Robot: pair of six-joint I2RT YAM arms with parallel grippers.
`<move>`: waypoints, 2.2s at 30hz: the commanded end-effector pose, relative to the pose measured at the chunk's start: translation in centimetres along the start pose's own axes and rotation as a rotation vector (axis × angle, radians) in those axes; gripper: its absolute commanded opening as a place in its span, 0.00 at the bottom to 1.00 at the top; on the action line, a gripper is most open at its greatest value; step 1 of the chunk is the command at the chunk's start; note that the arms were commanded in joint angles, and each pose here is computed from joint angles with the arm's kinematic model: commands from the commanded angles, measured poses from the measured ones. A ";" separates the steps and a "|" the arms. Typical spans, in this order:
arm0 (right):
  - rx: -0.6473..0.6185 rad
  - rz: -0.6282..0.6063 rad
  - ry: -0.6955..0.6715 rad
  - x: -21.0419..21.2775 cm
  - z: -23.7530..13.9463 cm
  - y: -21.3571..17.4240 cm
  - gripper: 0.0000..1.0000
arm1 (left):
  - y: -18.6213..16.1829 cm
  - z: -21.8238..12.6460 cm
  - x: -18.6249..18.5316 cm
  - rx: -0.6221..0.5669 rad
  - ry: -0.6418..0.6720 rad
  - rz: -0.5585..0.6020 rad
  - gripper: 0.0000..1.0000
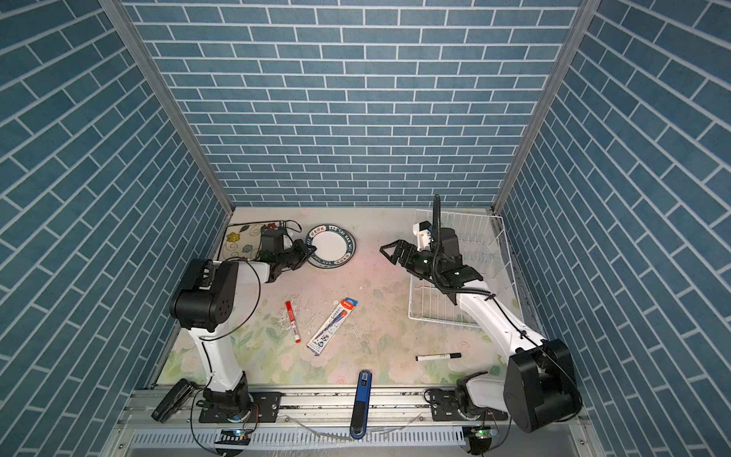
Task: Unload the plates from the dish rack
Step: 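Lower the green-rimmed plate onto the sunburst plate with the left gripper, then open the left gripper and lift it off the stacked plates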
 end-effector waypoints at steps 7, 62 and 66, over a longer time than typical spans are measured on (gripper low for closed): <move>-0.040 -0.065 -0.012 0.5 -1.1 0.4 0.99 | 0.8 0.3 -0.7 -0.020 -0.012 0.030 0.13; -0.082 -0.146 -0.097 1.0 -4.7 -0.4 0.99 | 0.4 0.4 -0.7 0.233 0.416 0.321 0.84; -0.086 -0.150 -0.100 1.0 -5.1 -0.6 0.99 | 0.3 0.3 -0.5 0.234 0.432 0.322 0.85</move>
Point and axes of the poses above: each gripper's point midway between its finger pads, its own z axis out along the fingers, its own x axis along the line the jaws close on, y = z × x, the point moved 5 cm from there along -z, back along the fingers
